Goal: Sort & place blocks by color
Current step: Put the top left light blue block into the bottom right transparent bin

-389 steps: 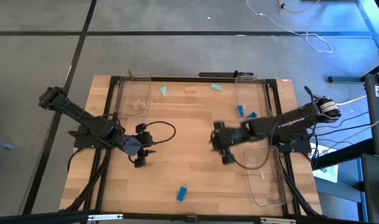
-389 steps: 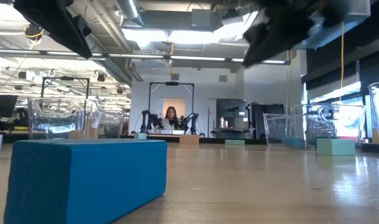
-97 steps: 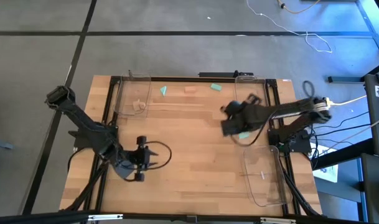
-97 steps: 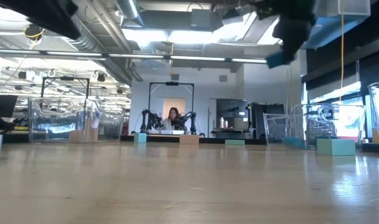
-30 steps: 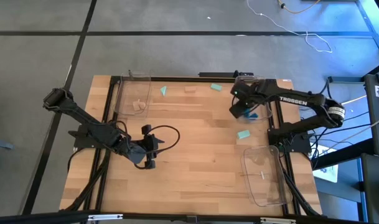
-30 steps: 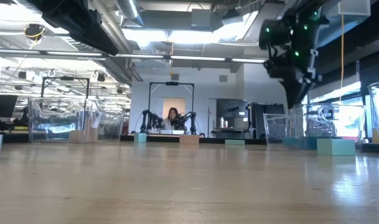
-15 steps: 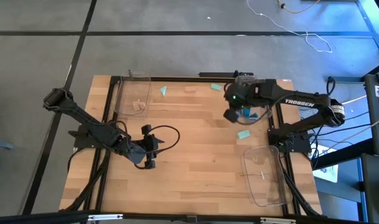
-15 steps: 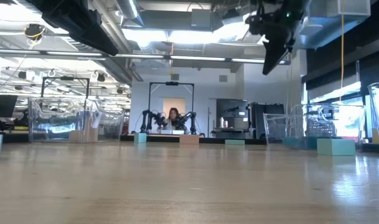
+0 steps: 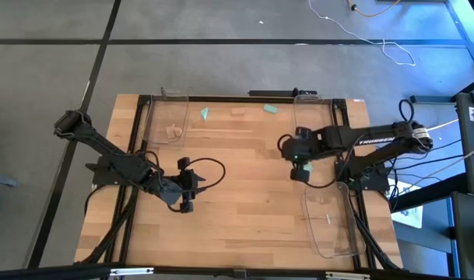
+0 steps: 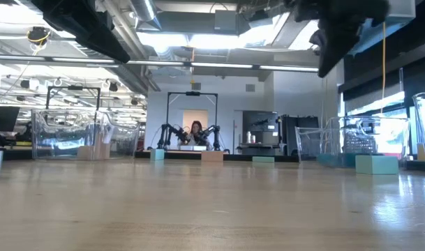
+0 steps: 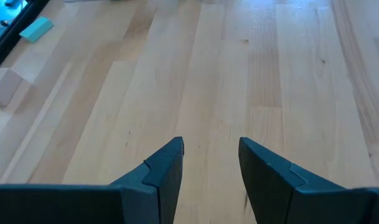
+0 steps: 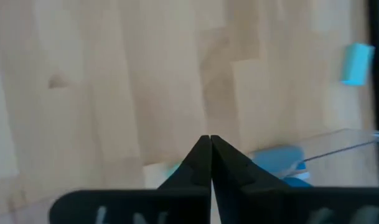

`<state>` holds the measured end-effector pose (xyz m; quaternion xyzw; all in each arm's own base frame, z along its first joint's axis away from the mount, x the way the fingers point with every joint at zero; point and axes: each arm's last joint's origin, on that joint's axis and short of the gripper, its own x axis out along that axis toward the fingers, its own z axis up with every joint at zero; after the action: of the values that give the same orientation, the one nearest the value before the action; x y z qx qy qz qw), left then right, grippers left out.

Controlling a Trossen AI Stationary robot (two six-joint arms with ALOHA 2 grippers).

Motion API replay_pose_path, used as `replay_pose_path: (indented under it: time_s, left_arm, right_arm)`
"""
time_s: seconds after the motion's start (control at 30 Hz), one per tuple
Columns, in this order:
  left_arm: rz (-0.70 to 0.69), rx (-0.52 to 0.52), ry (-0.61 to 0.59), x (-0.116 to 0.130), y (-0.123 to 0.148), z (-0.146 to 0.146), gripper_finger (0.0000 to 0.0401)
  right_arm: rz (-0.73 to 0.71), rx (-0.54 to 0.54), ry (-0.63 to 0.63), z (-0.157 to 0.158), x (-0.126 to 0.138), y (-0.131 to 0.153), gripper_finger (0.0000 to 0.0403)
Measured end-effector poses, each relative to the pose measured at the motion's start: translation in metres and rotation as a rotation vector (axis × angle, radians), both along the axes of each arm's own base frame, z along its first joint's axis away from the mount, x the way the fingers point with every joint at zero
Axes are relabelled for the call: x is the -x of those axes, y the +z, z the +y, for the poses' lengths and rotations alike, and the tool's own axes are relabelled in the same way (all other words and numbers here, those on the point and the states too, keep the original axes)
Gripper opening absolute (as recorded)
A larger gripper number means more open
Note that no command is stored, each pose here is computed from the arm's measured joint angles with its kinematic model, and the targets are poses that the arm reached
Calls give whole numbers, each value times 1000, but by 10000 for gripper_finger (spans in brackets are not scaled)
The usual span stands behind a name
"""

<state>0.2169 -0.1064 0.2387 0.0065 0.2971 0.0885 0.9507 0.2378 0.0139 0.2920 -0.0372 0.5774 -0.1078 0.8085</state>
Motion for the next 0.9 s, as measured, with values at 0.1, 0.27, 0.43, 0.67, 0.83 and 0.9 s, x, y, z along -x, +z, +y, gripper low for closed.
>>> replay_pose_path:
  time_s: [0.1, 0.27, 0.43, 0.67, 0.83, 0.9]
  left_arm:
    - [0, 0, 0, 0, 0, 0, 149]
    - [0, 0, -7, 1, 0, -1, 149]
    - [0, 2, -12, 1, 0, -2, 149]
    - [0, 3, -12, 1, 0, -2, 149]
    - [0, 3, -12, 1, 0, -2, 149]
    - [-1, 10, -7, 1, 0, -2, 149]
  right_arm:
    - [19, -30, 25, 5, 1, -8, 5]
    - [51, -30, -3, 4, 4, -20, 27]
    - [50, -14, -7, 3, 4, -22, 64]
    - [42, -4, -7, 3, 3, -23, 138]
    - [8, -8, -6, 4, -1, -22, 177]
    - [-17, -11, -3, 4, -3, -21, 188]
